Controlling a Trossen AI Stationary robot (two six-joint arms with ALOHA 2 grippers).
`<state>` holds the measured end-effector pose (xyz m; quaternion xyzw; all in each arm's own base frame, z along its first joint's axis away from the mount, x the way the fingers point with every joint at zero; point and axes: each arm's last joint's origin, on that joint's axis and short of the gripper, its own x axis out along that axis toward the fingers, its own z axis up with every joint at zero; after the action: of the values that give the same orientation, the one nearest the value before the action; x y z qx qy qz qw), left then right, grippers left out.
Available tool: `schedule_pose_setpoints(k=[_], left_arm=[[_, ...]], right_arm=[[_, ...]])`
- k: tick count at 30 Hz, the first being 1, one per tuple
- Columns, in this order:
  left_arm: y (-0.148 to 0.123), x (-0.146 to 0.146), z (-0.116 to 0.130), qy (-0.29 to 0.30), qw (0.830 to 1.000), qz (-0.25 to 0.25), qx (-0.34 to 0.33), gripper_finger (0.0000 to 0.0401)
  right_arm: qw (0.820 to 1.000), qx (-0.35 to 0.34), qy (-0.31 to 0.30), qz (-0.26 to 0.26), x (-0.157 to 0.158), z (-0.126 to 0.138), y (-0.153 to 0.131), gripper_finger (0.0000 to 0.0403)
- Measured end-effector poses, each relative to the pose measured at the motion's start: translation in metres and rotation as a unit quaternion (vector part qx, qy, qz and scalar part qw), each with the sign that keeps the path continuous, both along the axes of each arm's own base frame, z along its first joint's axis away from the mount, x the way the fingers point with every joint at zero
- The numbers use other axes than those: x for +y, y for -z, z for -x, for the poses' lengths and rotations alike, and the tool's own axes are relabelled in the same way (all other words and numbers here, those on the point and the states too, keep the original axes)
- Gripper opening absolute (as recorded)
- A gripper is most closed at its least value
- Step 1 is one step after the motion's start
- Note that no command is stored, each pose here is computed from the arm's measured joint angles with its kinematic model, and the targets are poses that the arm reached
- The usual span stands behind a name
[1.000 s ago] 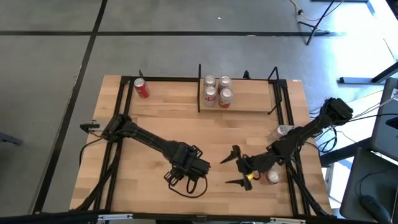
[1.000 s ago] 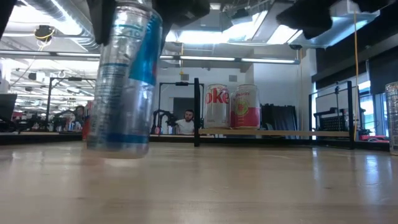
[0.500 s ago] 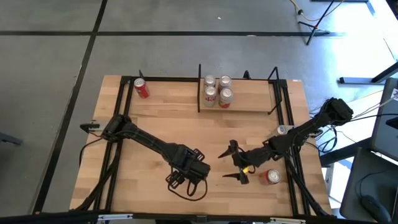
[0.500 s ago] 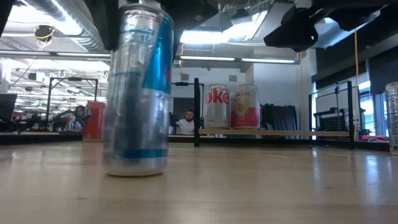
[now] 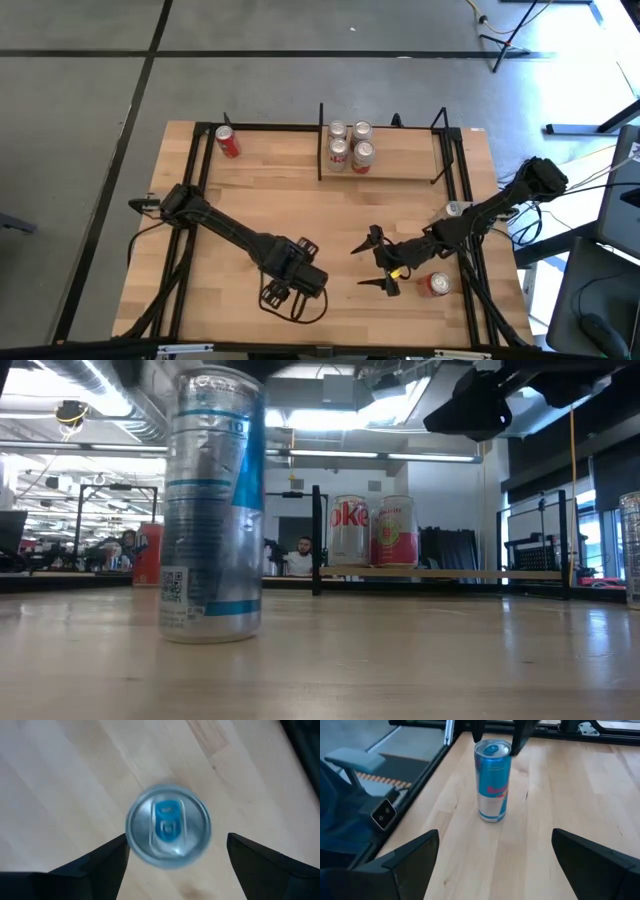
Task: Place canned beverage on shelf
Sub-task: Put the bottom blue soda can on the shelf
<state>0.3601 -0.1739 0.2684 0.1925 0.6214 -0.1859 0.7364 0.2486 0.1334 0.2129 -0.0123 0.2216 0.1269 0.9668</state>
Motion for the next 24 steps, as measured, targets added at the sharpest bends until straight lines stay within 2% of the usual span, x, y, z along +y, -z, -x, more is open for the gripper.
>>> schedule_pose_setpoints(k=[4,9,11,14,18,22,24], left_arm=[[-0.016,-0.009,0.016,-0.094,0.995,0.019,-0.017,0.0315],[-0.022,-0.029,0.045,-0.172,0.98,-0.043,-0.089,0.0315],[-0.025,-0.032,0.057,-0.208,0.971,-0.049,-0.108,0.0315],[-0.024,-0.036,0.075,-0.282,0.947,-0.056,-0.145,0.0315],[-0.004,-0.059,0.1,-0.355,0.911,-0.042,-0.208,0.0315],[0.023,-0.081,0.112,-0.404,0.88,0.017,-0.247,0.0315],[0.04,-0.09,0.115,-0.426,0.859,0.062,-0.277,0.0315]], right_arm=[[1.0,-0.006,0.003,-0.007,0.0,0.0,-0.001,0.0372],[1.0,-0.006,-0.001,-0.009,0.001,-0.001,-0.001,0.0372],[1.0,-0.006,-0.001,-0.009,0.001,-0.001,-0.001,0.0372],[1.0,-0.008,0.0,-0.009,0.001,-0.001,-0.001,0.0372],[1.0,-0.015,0.003,-0.013,0.002,-0.003,-0.001,0.0372],[0.999,-0.034,0.022,-0.012,0.005,-0.011,0.006,0.0372],[0.999,-0.034,0.042,-0.001,0.006,-0.015,0.014,0.0372]])
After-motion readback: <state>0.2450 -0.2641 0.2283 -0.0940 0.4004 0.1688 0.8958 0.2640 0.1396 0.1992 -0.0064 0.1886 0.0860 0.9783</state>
